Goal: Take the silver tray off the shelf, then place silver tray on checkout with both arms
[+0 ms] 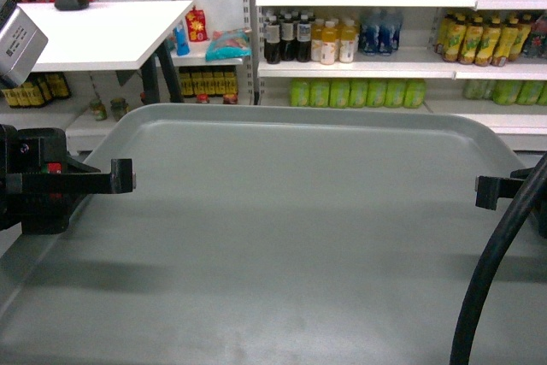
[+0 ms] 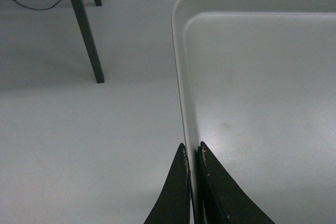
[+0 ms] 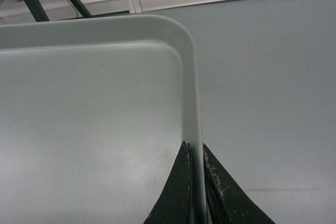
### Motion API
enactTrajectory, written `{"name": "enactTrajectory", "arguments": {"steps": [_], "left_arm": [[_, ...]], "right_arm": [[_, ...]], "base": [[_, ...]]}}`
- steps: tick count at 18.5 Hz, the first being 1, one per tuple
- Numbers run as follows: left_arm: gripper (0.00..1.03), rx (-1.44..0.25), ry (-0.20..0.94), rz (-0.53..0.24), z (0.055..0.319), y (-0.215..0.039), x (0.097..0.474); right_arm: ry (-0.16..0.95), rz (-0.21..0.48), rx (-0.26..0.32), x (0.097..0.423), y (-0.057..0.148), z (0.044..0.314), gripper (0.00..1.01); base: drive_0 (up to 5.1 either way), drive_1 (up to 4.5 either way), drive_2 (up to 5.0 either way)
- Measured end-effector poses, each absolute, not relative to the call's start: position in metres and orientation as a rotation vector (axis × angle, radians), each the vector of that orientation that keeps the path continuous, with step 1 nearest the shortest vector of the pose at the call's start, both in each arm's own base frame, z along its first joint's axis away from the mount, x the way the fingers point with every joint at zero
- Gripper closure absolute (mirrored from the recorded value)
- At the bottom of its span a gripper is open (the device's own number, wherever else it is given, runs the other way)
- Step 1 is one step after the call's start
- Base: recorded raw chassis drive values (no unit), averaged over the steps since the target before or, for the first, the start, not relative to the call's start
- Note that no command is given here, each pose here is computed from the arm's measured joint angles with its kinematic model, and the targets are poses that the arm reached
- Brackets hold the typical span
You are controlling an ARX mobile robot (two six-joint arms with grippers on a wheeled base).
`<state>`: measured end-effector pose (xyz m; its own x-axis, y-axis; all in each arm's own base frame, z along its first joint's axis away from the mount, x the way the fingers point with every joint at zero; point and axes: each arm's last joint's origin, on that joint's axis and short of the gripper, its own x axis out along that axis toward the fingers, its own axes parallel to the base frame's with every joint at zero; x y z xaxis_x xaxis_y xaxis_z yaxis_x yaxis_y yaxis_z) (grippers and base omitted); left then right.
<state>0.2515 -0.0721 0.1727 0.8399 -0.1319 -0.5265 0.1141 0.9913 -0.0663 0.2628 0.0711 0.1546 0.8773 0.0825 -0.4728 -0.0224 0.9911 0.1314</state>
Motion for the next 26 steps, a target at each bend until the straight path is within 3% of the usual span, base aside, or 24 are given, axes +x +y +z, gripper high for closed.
{"name": "enactTrajectory", "arguments": {"steps": [26], "left_arm": [[1.00,-0.032,0.560,-0.130,0.1725,-0.0721,0.2515]], "right_arm": [[0.497,0.056,0.124,0.2628,0.0712,0.1545,0.98]], "base": [[-5.0,2.50,2.5]]}}
